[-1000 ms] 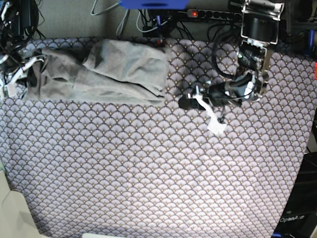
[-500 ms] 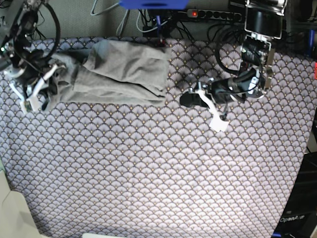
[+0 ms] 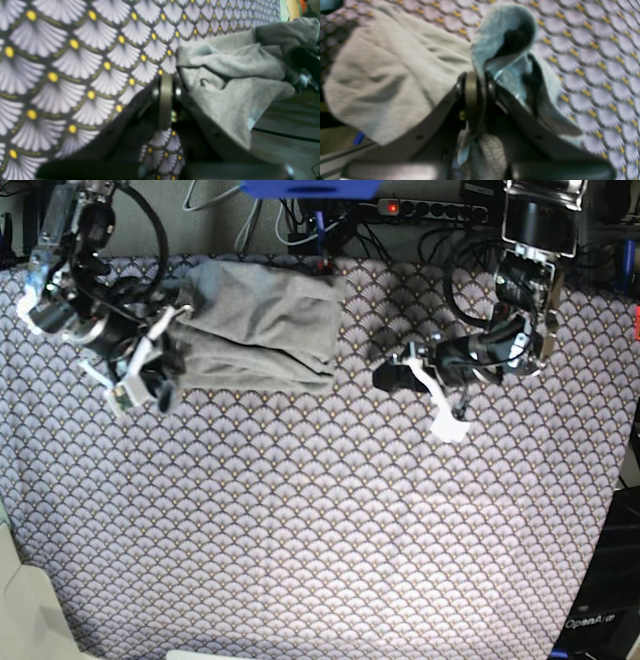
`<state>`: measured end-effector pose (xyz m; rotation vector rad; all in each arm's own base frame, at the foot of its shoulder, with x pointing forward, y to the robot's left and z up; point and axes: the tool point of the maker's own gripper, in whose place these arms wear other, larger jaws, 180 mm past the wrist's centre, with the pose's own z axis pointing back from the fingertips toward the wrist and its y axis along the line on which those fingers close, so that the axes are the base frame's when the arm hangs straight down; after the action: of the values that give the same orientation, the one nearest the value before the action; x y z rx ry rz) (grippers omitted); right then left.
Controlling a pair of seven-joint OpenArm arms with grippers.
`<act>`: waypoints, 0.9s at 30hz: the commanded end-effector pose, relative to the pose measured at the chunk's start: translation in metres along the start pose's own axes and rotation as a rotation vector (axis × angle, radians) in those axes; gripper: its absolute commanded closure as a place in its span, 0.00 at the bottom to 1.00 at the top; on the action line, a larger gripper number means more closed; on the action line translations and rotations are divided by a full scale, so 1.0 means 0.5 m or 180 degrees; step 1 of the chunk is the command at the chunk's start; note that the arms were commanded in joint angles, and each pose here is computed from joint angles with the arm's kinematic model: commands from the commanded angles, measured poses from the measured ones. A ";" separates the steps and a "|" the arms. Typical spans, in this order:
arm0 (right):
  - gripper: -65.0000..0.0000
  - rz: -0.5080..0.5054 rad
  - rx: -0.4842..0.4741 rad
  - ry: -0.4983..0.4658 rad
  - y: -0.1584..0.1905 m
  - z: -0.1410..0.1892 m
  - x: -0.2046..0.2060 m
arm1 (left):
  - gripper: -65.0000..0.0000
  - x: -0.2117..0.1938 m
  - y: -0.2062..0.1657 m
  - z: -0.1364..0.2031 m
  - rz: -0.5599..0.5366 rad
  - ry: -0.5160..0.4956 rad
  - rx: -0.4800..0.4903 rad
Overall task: Fold the T-shirt properly
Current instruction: 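Release the strip end and lift the right gripper over the bundle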
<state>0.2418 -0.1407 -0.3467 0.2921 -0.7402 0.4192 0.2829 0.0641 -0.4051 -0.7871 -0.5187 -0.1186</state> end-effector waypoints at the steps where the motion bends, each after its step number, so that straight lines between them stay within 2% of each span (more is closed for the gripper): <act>1: 0.98 0.0069 0.0066 -0.0180 0.012 0.003 0.029 | 1.00 0.030 -0.009 0.009 -0.0069 -0.0119 -0.0046; 7: 0.98 0.0239 0.0376 -0.0229 0.076 -0.015 0.032 | 1.00 0.016 0.003 0.016 -0.0035 -0.0097 -0.0007; 15: 0.98 0.0408 0.0997 -0.0360 0.212 -0.041 0.039 | 1.00 0.013 -0.004 0.012 -0.0011 -0.0099 -0.0038; 27: 0.98 0.0703 0.1360 -0.0485 0.291 -0.058 0.086 | 1.00 0.010 -0.018 0.000 0.0007 -0.0101 -0.0098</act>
<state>0.2143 0.0045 -0.3349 0.6185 -0.7783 0.7763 0.2726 0.0573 -0.4107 -0.8047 -0.4936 -0.1066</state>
